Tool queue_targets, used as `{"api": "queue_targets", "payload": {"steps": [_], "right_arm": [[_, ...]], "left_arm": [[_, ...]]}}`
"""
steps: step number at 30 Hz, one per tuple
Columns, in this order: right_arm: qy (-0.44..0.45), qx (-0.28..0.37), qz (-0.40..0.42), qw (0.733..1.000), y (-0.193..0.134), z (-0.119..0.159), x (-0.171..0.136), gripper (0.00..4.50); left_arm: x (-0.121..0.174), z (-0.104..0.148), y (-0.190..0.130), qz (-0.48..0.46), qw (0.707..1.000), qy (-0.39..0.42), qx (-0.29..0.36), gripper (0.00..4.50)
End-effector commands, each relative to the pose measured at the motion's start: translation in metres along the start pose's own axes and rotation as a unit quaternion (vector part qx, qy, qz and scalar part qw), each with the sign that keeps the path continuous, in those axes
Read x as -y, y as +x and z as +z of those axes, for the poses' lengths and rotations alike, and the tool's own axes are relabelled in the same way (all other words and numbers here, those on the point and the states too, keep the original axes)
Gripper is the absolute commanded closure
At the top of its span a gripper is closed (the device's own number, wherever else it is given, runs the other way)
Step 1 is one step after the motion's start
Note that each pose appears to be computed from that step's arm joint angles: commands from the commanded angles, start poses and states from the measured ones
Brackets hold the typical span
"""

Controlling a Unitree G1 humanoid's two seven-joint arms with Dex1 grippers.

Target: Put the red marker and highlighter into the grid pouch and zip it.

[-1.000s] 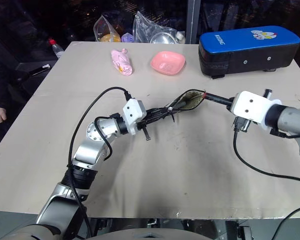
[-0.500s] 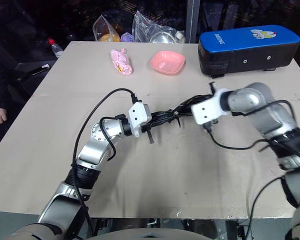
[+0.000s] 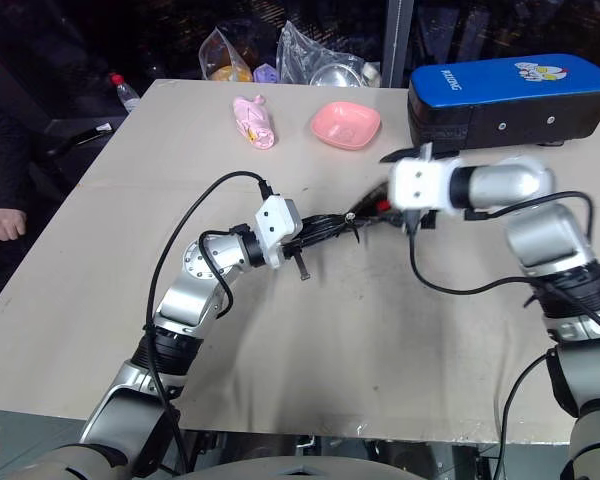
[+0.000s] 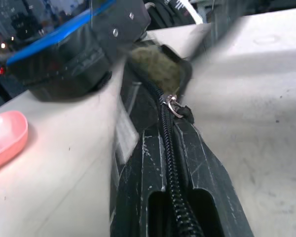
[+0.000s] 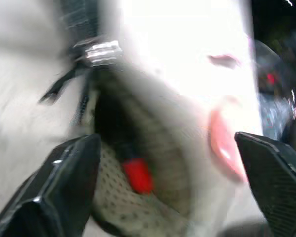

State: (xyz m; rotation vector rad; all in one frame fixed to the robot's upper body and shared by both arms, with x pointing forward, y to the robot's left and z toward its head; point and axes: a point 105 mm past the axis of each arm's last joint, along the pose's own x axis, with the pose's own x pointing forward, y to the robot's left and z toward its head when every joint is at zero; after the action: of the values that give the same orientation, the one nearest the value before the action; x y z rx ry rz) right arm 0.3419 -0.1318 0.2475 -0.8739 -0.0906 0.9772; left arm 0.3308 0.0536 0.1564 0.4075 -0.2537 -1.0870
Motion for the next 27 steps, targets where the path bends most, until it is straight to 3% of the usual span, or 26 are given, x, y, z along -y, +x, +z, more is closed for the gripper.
{"api": "queue_targets", "payload": {"steps": [1, 5, 9, 12, 20, 24, 27], "right_arm": [[0.182, 0.028, -0.012, 0.983, -0.042, 0.015, -0.003, 0.04], [0.325, 0.012, 0.02, 0.945, -0.05, 0.009, -0.043, 0.04], [0.422, 0.0, 0.048, 0.906, -0.031, 0.003, -0.084, 0.04], [0.453, -0.023, 0.028, 0.891, -0.01, -0.007, -0.102, 0.04], [0.525, 0.026, -0.037, 0.85, 0.046, 0.004, -0.095, 0.04], [0.557, 0.043, -0.06, 0.827, 0.057, 0.008, -0.087, 0.04], [0.565, 0.049, -0.064, 0.821, 0.059, 0.01, -0.087, 1.32]], "left_arm": [[-0.002, 0.011, -0.002, 0.005, 1.0, 0.012, 0.016, 4.5], [0.0, 0.011, -0.001, 0.001, 1.0, 0.009, 0.019, 4.5], [0.001, 0.012, 0.001, -0.004, 1.0, 0.006, 0.022, 4.5], [0.001, 0.012, 0.001, -0.006, 1.0, 0.006, 0.023, 4.5], [0.007, 0.011, 0.002, -0.015, 1.0, 0.003, 0.021, 4.5], [0.008, 0.011, 0.001, -0.014, 1.0, 0.002, 0.021, 4.5], [0.008, 0.01, 0.001, -0.013, 1.0, 0.002, 0.02, 4.5]]}}
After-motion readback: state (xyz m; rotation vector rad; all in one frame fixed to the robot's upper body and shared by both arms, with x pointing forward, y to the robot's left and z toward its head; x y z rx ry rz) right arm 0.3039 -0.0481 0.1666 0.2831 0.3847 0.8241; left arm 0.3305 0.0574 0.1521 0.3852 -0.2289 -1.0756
